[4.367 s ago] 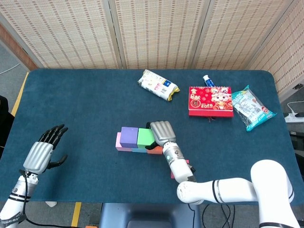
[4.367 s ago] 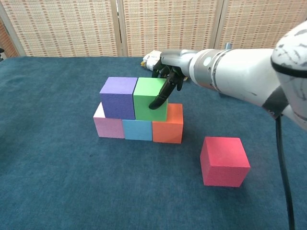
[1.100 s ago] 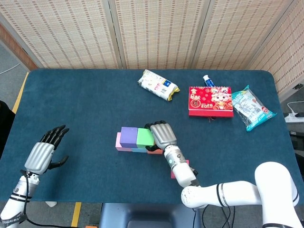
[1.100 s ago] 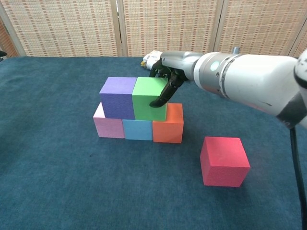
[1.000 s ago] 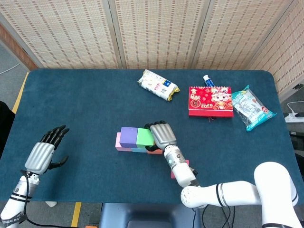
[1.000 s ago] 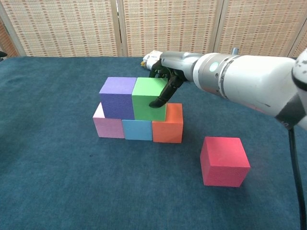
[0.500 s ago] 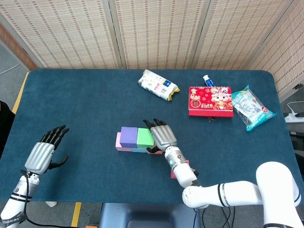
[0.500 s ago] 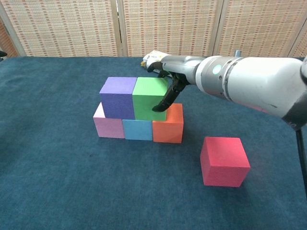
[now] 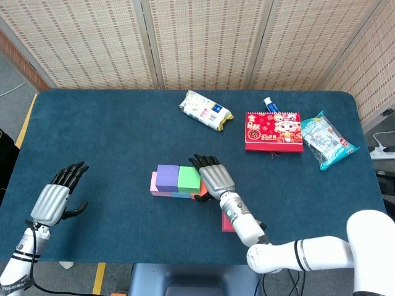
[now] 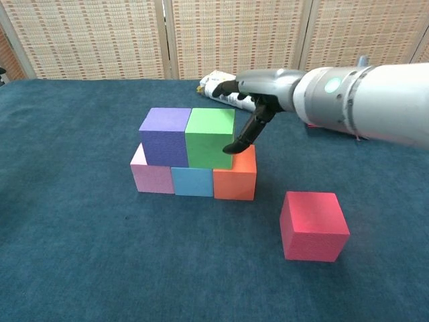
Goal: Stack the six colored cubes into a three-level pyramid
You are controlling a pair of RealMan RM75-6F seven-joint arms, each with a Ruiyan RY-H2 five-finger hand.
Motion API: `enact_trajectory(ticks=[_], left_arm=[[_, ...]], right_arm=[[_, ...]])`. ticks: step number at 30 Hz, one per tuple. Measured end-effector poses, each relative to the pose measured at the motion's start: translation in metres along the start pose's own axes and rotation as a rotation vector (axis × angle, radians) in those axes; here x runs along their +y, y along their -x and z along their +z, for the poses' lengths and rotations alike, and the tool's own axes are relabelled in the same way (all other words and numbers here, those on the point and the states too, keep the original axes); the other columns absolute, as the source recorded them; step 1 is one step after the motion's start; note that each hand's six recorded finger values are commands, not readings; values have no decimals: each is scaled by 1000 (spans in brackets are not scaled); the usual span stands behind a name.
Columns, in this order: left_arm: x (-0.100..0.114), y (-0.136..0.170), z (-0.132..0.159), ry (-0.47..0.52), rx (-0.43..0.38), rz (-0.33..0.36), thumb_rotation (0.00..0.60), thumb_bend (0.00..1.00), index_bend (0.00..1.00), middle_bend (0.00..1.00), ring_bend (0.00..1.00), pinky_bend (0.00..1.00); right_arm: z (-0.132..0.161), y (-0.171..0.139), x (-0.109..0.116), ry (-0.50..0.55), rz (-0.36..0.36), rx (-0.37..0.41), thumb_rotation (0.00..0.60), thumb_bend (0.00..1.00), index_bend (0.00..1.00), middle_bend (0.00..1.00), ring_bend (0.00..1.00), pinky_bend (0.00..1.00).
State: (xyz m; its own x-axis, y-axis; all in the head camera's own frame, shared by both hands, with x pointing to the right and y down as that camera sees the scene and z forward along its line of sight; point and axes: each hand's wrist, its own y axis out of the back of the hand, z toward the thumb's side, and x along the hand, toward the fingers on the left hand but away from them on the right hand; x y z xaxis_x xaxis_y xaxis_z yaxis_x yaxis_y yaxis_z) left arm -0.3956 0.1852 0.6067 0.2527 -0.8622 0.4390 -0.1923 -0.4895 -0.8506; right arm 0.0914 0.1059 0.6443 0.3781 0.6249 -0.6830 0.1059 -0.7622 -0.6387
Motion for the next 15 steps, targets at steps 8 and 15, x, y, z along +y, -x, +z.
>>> enact_trajectory(ticks=[8, 15], left_arm=[[1, -3, 9, 9, -33, -6, 600, 321, 0, 0, 0, 113], [1, -8, 11, 4, -21, -10, 600, 321, 0, 0, 0, 113]], right_arm=[[-60, -50, 47, 28, -92, -25, 600, 304, 43, 160, 62, 189], [-94, -96, 38, 28, -91, -2, 600, 228, 190, 254, 137, 268]])
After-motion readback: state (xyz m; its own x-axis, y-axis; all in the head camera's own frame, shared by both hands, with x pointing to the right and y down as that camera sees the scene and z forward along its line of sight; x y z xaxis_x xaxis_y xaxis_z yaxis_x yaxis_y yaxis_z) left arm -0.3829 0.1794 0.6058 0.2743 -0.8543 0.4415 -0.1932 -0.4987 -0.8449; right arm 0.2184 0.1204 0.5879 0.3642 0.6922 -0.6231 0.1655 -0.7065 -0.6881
